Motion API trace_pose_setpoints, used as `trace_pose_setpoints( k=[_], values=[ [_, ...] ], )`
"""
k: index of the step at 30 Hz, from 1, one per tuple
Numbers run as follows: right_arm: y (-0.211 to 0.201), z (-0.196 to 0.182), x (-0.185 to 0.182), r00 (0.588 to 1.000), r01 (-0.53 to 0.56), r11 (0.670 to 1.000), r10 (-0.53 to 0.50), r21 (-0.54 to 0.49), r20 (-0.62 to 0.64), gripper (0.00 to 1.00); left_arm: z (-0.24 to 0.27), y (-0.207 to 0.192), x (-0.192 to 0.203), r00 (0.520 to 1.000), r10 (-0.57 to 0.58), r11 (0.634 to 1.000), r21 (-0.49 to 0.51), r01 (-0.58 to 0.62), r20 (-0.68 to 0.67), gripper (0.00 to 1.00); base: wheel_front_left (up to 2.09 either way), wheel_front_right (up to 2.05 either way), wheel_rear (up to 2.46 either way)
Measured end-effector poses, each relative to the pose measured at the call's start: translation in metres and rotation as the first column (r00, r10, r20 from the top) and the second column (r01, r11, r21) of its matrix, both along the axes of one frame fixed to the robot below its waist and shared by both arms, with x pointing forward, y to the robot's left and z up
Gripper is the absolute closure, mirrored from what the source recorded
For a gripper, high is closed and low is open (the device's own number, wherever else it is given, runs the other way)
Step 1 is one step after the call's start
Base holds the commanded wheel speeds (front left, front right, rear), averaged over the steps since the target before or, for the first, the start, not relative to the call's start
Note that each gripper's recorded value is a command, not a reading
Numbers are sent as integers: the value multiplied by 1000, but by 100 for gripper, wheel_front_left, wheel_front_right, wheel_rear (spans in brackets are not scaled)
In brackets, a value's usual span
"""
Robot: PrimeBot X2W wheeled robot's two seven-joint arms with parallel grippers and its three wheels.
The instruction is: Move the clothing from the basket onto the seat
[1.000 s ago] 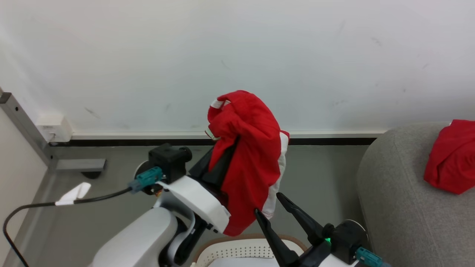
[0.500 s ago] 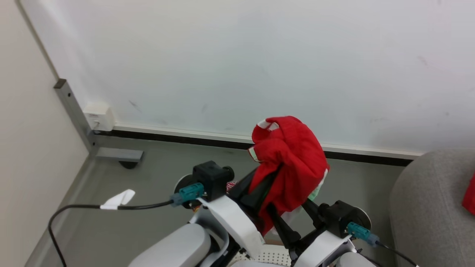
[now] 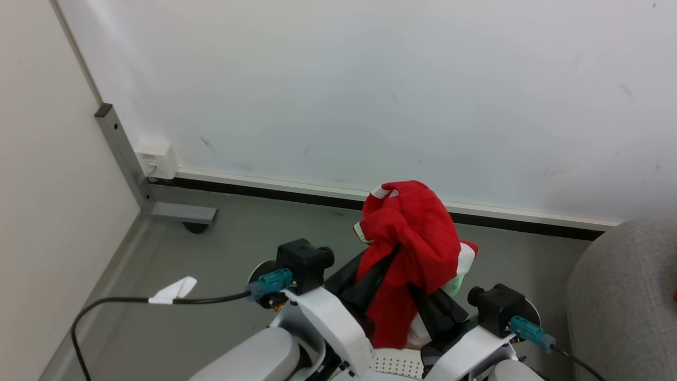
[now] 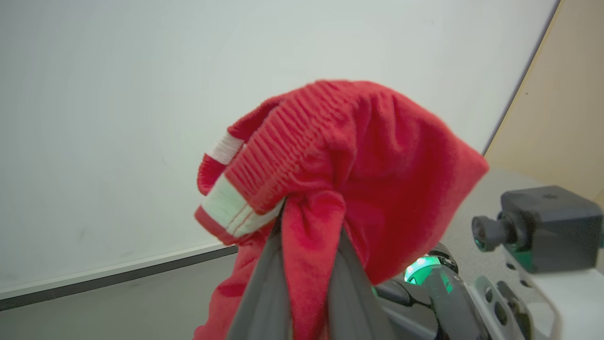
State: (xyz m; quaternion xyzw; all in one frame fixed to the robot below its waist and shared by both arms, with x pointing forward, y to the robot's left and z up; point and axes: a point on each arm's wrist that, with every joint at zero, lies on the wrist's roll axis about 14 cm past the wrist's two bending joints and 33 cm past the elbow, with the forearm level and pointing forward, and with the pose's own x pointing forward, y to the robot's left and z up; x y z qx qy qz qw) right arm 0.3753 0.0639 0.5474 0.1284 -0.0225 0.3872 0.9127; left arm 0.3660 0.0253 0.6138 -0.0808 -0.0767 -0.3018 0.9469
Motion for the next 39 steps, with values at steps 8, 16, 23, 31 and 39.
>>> trace_pose_setpoints(
  k=[8, 16, 23, 31, 39],
  values=[
    [-28, 6, 7, 996, 91, 994, -91, 60, -5, 100, -18, -4, 4, 999, -7, 1000, 9, 8, -50, 0, 0, 0, 0],
    [-87, 16, 24, 966, 253, 965, -257, 72, 40, 100, -31, -30, -2, 993, -105, 994, 27, 107, -56, 0, 0, 0, 0],
    [-168, 25, 33, 886, 449, 892, -453, 54, 102, 100, -36, -73, -11, 968, -251, 967, 35, 252, -32, 0, 0, 0, 0],
    [-261, 31, 9, 745, 653, 757, -650, 35, 148, 100, -36, -121, -21, 912, -410, 912, 33, 410, -1, 0, 0, 0, 0],
    [-323, 33, -31, 607, 785, 619, -778, 33, 160, 100, -41, -161, -32, 849, -529, 848, 41, 528, 10, 0, 0, 0, 0]
  ],
)
